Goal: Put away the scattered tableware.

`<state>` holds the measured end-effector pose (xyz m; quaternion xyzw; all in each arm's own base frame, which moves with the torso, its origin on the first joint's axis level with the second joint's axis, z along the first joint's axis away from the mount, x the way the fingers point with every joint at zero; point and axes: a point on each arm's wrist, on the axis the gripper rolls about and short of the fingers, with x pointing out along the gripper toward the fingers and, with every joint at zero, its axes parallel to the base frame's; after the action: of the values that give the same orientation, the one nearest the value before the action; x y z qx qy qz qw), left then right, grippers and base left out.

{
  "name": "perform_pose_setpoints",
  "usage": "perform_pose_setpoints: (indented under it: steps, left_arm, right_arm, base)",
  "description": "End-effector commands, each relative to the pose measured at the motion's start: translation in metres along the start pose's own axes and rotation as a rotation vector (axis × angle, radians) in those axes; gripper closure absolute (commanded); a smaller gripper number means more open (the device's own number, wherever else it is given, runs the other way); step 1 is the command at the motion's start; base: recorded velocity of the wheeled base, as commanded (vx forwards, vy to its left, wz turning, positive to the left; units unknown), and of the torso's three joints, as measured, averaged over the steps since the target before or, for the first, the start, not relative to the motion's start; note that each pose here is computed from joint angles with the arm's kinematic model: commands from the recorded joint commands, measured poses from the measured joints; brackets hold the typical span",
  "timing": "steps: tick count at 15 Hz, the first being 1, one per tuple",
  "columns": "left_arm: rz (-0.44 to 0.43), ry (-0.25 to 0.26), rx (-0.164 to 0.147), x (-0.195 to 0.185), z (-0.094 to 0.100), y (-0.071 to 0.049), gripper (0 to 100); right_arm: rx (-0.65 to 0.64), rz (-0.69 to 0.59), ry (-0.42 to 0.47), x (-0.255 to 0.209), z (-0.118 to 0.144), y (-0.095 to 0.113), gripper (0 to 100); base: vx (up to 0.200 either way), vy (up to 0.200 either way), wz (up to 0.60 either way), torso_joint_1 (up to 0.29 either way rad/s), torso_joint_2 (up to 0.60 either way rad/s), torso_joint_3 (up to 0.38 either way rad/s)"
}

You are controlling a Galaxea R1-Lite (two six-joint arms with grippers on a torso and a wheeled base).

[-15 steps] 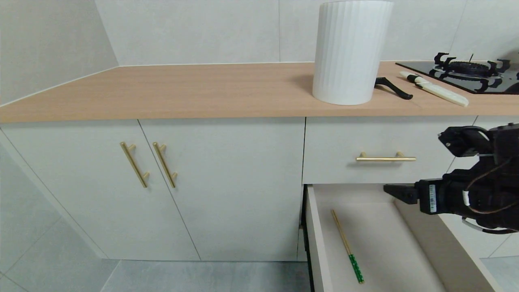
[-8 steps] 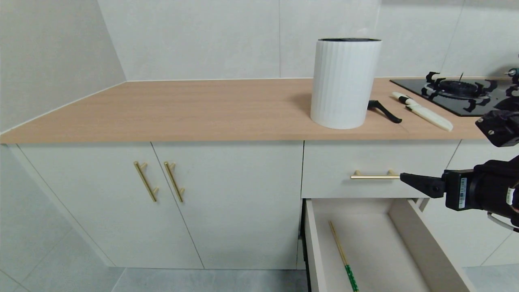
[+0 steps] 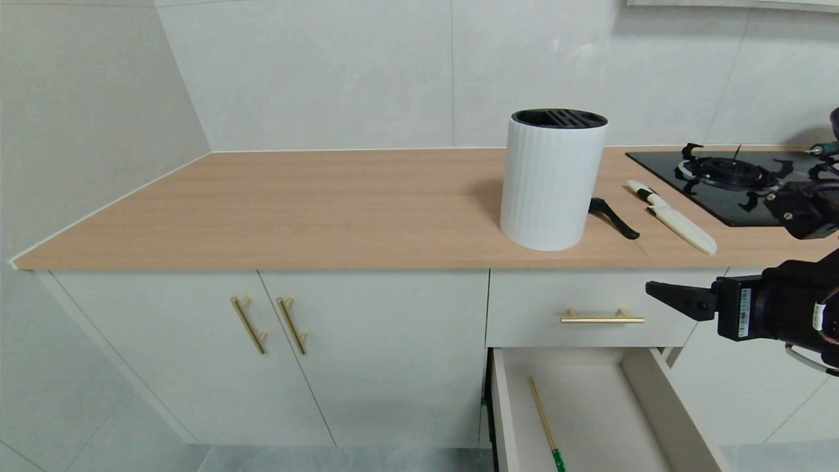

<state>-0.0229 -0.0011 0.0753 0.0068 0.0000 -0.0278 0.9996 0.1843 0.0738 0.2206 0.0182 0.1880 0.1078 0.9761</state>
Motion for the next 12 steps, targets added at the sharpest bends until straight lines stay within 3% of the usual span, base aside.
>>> perform_pose_setpoints:
  steps: [1, 4, 7, 10, 12]
  left_arm:
    - [0.0, 0.001, 0.0, 0.0, 0.0, 0.0, 0]
    - [0.0, 0.001, 0.0, 0.0, 0.0, 0.0, 0]
    - [0.0, 0.003, 0.0, 0.0, 0.0, 0.0, 0]
    - [0.0, 0.003, 0.0, 0.0, 0.0, 0.0, 0]
    - [0.0, 0.001, 0.0, 0.0, 0.0, 0.0, 0]
  right_arm:
    - [-0.001, 0.0, 0.004, 0.002, 0.0, 0.0, 0]
    - [-0.019, -0.048, -0.008, 0.017, 0.006, -0.008, 0]
    - [-0.005, -0.109, -0.065, 0.067, 0.032, -0.031, 0]
    - [-0.003, -0.044, -0.065, 0.115, 0.053, -0.057, 0]
    - [-0.025, -0.054, -0.035, 0.143, 0.052, -0.066, 0]
  base:
    - [0.0, 0.0, 0.0, 0.222, -0.49, -0.271]
    - [0.0, 0.0, 0.0, 0.095, -0.21, -0.108]
    - [0.0, 0.0, 0.0, 0.009, -0.02, -0.011]
    - [0.0, 0.0, 0.0, 0.0, 0.0, 0.0]
    - [0.0, 0.0, 0.0, 0.0, 0.0, 0.0]
